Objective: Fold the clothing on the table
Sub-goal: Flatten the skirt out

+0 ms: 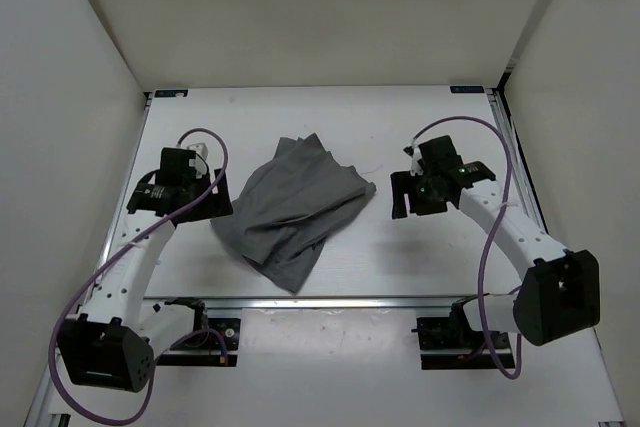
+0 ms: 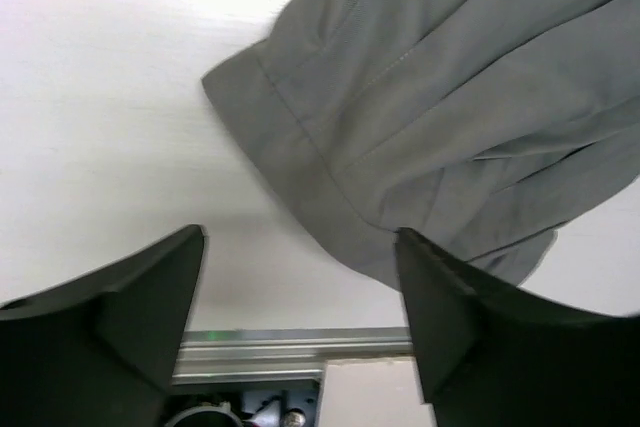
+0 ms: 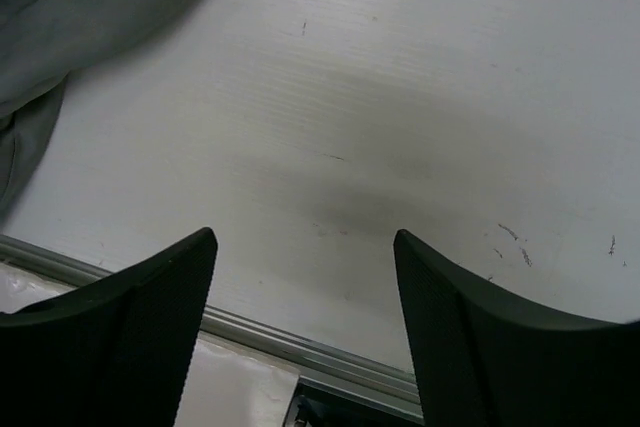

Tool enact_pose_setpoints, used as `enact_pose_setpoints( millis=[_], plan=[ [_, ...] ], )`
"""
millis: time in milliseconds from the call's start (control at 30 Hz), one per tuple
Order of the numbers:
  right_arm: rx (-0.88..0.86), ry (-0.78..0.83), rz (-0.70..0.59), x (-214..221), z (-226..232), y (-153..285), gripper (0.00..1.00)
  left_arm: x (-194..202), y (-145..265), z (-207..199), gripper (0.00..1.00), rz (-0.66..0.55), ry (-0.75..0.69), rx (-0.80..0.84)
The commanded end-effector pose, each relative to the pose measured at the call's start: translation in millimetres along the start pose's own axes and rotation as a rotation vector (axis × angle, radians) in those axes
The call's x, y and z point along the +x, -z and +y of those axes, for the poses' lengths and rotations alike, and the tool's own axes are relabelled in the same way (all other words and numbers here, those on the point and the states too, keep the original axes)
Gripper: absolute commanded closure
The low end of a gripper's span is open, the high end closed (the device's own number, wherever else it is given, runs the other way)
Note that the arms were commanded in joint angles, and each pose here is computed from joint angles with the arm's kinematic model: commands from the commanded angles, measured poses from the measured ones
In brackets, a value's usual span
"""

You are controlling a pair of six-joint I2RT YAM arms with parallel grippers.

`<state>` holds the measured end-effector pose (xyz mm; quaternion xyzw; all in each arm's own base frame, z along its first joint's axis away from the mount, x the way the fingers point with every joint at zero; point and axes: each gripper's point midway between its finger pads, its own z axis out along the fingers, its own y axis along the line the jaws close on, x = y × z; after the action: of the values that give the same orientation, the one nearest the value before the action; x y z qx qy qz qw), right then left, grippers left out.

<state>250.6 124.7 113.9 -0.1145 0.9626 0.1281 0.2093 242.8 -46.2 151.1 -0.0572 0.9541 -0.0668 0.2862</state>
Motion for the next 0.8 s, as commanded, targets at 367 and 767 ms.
enact_pose_setpoints(
  millis=[367,767],
  plan=[
    [-0.209,-0.079,0.073,3.2,83.8,-23.3,0.29,5.3,12.3,-4.2,0.08,-0.103,0.022,0.081],
    [-0.272,-0.153,0.237,1.1,133.9,-63.1,0.34,21.4,5.4,-19.0,0.10,-0.059,0.027,0.151]
  ],
)
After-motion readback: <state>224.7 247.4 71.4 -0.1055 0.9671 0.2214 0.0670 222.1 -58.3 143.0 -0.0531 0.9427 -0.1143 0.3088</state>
